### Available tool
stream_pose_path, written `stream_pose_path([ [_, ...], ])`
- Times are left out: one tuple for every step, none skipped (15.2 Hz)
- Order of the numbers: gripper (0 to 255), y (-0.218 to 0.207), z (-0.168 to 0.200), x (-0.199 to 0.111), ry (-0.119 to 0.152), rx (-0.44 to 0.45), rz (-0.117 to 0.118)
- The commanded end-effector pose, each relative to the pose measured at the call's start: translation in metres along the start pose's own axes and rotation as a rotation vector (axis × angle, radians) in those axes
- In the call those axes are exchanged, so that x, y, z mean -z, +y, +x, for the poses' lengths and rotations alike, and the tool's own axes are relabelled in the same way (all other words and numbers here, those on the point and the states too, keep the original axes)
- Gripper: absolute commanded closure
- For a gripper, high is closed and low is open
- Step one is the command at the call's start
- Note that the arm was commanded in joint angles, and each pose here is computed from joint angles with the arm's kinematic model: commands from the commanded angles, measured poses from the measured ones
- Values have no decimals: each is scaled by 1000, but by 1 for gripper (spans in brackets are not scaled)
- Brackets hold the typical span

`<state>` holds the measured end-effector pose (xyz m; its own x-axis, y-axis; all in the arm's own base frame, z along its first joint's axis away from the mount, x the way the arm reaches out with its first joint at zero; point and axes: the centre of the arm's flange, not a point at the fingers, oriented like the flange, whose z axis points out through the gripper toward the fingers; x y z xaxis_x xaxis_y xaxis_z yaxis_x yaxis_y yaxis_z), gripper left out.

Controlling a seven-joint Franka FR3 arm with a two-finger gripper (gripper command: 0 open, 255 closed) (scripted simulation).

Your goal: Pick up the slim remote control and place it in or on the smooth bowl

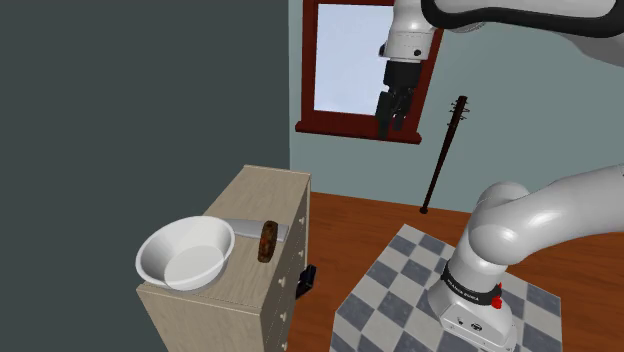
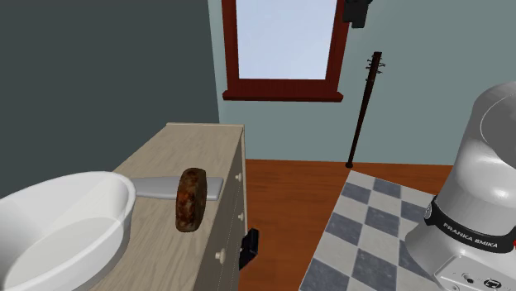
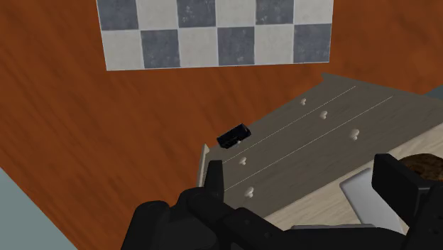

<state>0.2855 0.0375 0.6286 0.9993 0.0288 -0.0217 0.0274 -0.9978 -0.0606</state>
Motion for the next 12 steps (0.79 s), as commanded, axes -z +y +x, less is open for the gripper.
stream_pose_path([
  [0,0,0,0,0,0,0],
  [0,-5,9,-8,0,15,-2],
  [0,-11,19,-15,0,30,-4],
  [0,-16,28,-23,0,45,-7],
  [0,-22,37,-31,0,60,-9],
  [0,-28,47,-39,0,75,-11],
  [0,-34,56,-46,0,90,-13],
  [0,-40,65,-54,0,105,-15],
  [0,-46,74,-62,0,120,-18],
  [0,-52,82,-70,0,135,-20],
  [0,-59,91,-78,0,150,-22],
  [0,-65,100,-85,0,165,-24],
])
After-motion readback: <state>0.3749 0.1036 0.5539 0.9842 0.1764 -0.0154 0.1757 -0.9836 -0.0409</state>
